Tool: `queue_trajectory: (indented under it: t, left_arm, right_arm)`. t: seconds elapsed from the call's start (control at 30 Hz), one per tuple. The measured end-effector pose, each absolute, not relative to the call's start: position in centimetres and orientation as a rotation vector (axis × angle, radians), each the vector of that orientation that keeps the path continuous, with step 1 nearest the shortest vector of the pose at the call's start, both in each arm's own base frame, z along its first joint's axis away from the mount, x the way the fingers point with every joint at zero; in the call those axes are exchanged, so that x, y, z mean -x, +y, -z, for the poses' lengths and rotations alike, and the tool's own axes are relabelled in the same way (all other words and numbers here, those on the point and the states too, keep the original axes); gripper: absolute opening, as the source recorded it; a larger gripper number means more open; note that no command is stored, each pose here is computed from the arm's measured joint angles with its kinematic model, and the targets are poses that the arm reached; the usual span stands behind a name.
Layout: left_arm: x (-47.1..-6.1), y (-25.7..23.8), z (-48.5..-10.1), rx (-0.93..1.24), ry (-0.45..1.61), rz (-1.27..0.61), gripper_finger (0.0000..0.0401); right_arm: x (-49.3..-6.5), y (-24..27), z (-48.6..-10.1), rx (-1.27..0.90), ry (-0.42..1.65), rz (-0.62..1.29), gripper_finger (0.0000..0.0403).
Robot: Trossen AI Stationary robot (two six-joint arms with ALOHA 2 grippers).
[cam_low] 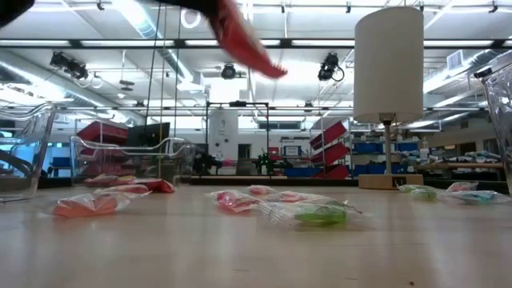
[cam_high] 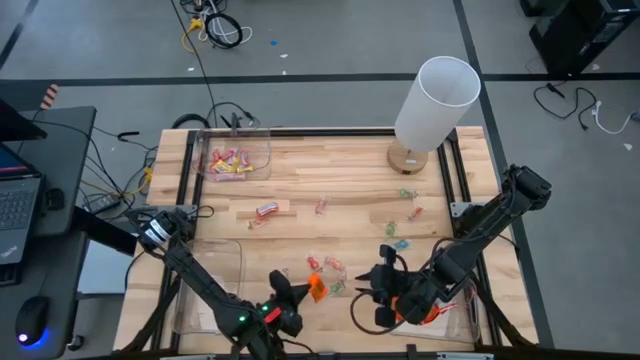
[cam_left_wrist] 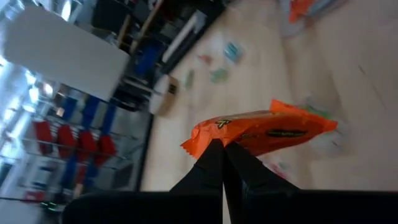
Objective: Sort candy
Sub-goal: Put the chocolate into the bottom right transparent bin
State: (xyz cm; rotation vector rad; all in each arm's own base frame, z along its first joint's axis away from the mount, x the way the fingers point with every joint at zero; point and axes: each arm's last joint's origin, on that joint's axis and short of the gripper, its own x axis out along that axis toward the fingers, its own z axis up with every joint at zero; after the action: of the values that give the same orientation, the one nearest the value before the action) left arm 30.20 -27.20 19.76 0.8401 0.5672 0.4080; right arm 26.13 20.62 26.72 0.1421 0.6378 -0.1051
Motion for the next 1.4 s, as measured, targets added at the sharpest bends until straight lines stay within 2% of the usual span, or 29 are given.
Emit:
queue_trajectory:
  t: [0.23,0.63,0.83,1.13,1.4]
  left_arm:
    - [-31.2,-28.0,-22.4,-0.949,0.516,-0.444,0.0000]
    - [-32.4,-29.5,-25.9,-0.938,0.431,-0.437,0.0000]
    - [-32.8,-30.0,-26.6,-0.943,0.399,-0.432,0.0000]
    - [-33.0,-30.2,-27.3,-0.956,0.375,-0.429,0.0000]
    - [-33.3,-30.2,-27.9,-0.948,0.354,-0.468,0.0000]
  right_arm:
    - [-27.3,20.7,-27.7,-0.197,0.556,0.029,0.0166]
    - [-29.5,19.2,-28.6,-0.139,0.504,-0.159,0.0253]
    - [-30.2,18.6,-28.9,-0.160,0.503,-0.242,0.0263]
    - [-30.7,18.6,-29.7,-0.178,0.442,-0.414,0.0256]
    - [-30.9,18.3,-29.7,-0.215,0.453,-0.412,0.0255]
